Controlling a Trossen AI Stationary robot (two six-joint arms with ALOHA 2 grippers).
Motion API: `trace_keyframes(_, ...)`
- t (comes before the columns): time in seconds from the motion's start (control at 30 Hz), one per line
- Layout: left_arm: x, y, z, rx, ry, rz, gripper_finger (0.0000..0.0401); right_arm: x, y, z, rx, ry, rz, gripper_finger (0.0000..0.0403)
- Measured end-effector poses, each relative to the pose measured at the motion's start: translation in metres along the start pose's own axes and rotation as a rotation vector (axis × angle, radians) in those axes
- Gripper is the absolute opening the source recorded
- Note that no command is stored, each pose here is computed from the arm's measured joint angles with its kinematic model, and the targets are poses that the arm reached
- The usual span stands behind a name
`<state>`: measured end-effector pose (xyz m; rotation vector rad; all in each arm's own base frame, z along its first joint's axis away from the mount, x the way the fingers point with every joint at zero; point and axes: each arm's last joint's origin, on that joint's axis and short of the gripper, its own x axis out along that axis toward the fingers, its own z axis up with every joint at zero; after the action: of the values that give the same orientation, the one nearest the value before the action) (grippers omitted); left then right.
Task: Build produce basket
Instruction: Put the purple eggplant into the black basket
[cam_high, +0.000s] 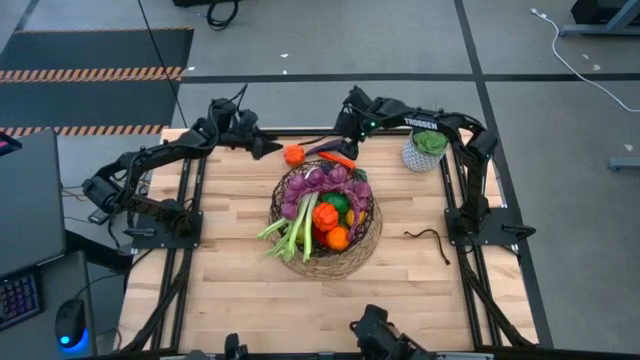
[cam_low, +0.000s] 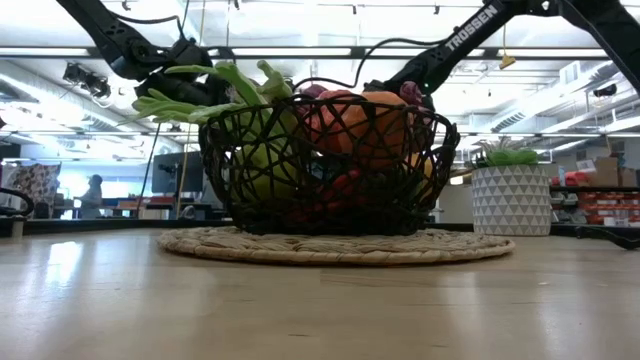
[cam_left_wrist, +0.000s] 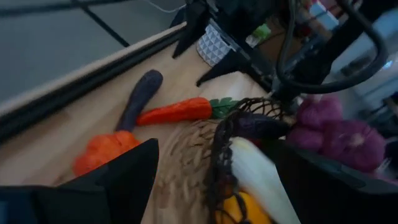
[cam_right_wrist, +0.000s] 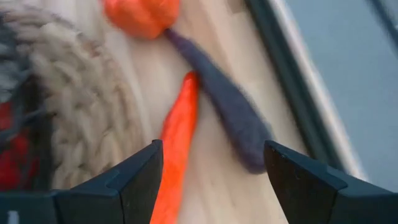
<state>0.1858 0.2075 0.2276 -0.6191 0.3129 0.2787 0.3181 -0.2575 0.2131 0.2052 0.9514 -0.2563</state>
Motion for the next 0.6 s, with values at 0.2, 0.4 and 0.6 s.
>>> trace_keyframes(0.2, 0.001, -0.003, 0.003, -0.122, -0.022, -0.022, 0.0321, -0.002, -0.010, 0.002, 0.055, -0.039, -0.058, 0.0280)
trace_keyframes(0.4, -0.005, -0.022, 0.016, -0.277, -0.117, -0.107, 0.0315, -0.007, -0.027, -0.005, 0.236, -0.033, -0.098, 0.0280)
trace_keyframes(0.6, -0.019, -0.043, 0.034, -0.316, -0.249, -0.212, 0.0299, 0.005, -0.039, -0.019, 0.258, 0.013, -0.062, 0.0280)
